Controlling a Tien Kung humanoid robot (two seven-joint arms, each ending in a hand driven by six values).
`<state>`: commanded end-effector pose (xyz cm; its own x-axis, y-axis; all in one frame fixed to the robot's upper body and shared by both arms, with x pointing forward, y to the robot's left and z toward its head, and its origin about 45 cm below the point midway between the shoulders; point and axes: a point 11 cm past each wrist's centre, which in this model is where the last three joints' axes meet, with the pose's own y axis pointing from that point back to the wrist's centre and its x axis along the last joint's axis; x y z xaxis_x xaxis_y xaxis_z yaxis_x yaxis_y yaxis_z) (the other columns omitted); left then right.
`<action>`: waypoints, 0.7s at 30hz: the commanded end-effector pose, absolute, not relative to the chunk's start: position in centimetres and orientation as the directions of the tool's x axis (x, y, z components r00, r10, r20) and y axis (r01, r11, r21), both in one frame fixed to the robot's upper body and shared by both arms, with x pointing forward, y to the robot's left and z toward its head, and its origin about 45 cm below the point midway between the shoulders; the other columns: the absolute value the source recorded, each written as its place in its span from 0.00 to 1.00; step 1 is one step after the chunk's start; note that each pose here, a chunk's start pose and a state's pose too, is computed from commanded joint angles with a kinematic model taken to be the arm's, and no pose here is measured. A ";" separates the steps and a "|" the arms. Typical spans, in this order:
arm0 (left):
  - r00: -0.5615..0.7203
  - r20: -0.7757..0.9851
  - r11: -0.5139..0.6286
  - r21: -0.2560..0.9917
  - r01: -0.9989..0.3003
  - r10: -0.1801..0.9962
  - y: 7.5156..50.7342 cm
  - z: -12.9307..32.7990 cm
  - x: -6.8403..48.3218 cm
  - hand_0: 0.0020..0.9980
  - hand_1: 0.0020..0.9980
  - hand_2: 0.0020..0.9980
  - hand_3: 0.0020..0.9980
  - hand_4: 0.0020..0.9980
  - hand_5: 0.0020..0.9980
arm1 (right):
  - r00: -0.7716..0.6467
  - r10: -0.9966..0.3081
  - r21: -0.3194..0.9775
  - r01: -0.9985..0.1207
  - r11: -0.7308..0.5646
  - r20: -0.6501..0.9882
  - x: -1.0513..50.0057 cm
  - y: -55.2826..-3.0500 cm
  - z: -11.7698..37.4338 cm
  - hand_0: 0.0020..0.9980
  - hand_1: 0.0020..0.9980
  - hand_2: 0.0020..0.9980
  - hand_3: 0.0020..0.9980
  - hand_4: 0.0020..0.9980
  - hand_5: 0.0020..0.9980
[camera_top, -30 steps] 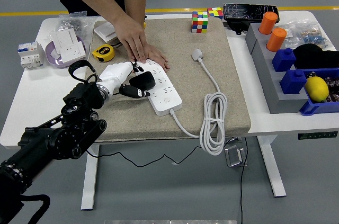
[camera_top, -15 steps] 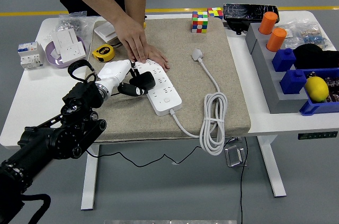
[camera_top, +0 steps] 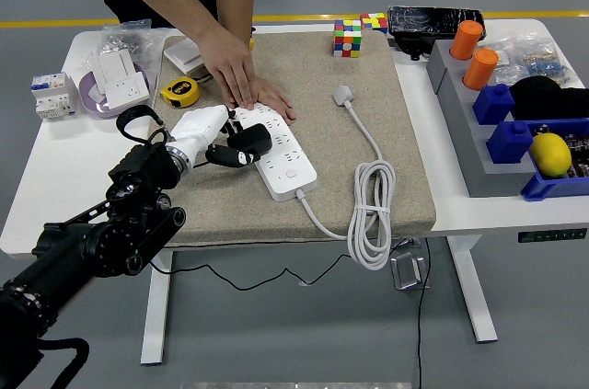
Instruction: Pick up the plug,place it near the board,insert it into the board,press the button
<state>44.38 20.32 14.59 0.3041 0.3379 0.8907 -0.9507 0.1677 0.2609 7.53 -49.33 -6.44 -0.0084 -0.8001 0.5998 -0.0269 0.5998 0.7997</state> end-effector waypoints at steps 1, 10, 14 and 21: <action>0.303 0.890 0.168 0.260 -0.951 0.341 20.3 14.6 44.4 0.47 0.59 0.48 0.35 0.66 0.33 | -0.008 -0.800 0.800 -0.027 0.600 0.600 7.5 -49.3 -6.5 1.00 0.92 0.86 0.86 1.00 1.00; 0.292 0.884 0.156 0.251 -0.955 0.365 20.8 14.8 44.4 0.47 0.59 0.48 0.35 0.64 0.32 | -0.008 -0.801 0.801 -0.027 0.599 0.599 7.5 -49.3 -6.5 1.00 0.92 0.86 0.86 1.00 1.00; 0.288 0.883 0.150 0.249 -0.957 0.370 21.2 15.0 44.3 0.47 0.59 0.48 0.34 0.64 0.32 | -0.010 -0.801 0.801 -0.027 0.599 0.599 7.6 -49.3 -6.5 1.00 0.92 0.86 0.86 1.00 1.00; 0.260 0.892 0.131 0.227 -0.965 0.371 22.2 15.7 43.9 0.47 0.59 0.47 0.33 0.64 0.31 | -0.015 -0.804 0.803 -0.024 0.595 0.595 7.3 -49.1 -6.6 1.00 0.92 0.86 0.86 1.00 1.00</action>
